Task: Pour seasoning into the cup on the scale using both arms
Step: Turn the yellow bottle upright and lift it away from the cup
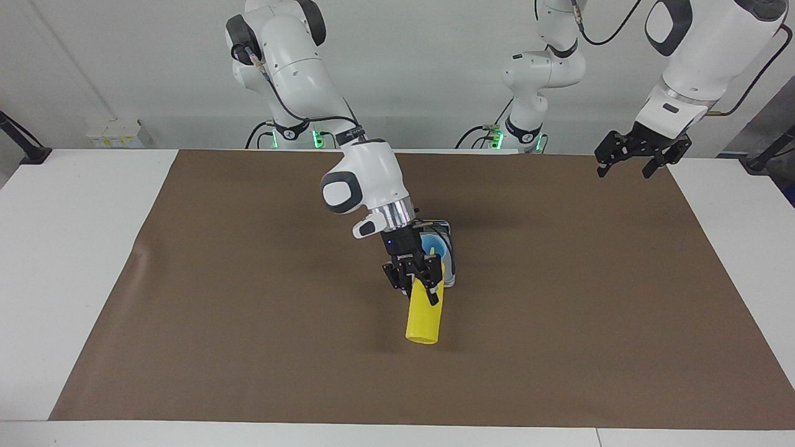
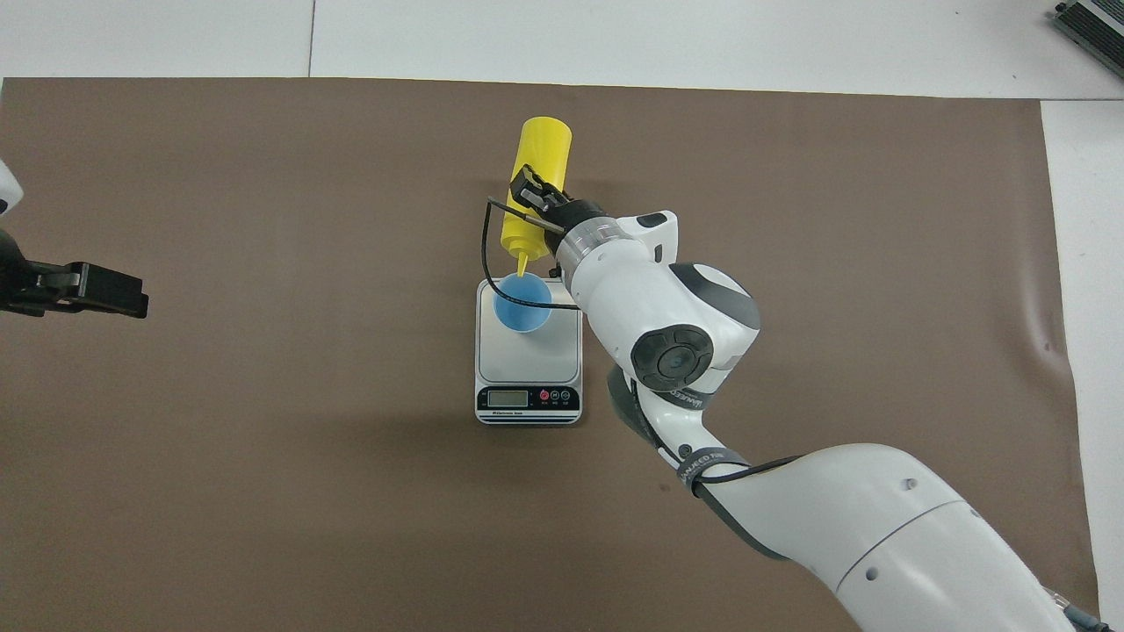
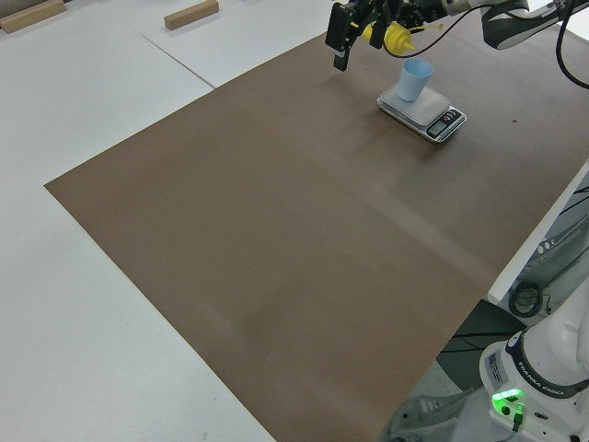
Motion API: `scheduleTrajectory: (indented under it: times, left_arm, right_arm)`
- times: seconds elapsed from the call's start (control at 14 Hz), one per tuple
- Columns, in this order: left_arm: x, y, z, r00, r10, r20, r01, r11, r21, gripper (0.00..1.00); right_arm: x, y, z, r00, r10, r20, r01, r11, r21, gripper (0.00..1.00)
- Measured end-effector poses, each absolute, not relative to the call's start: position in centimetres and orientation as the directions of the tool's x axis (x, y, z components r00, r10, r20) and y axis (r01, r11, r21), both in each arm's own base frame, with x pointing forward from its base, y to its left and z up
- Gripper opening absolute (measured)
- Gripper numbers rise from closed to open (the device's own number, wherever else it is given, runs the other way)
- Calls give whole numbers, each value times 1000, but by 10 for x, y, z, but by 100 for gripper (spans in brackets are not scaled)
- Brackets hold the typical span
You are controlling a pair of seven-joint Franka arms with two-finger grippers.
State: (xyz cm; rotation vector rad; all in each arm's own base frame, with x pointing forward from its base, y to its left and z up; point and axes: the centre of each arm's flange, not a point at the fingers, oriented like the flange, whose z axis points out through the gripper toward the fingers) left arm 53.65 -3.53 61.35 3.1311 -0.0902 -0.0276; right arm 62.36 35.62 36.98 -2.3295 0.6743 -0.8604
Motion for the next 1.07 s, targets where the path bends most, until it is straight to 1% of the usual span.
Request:
scheduleTrajectory:
  times: [0.5,0.86,1.07]
  left_arm:
    - [536,-38,614,999,-48,-17,-48,-999,9,100]
    - [536,-34,614,999,-38,-17,-38,-999,9,100]
    - [536,-34,614,999,-37,-17,-37,-999,9,100]
  right_arm:
    - [638,338,403,594,-726,348,-335,-616,-713,52]
    - [634,329,449,499,-798,337,-448,-571,-688,52]
    - [630,323,463,478,-813,334,-464,-556,-690,52]
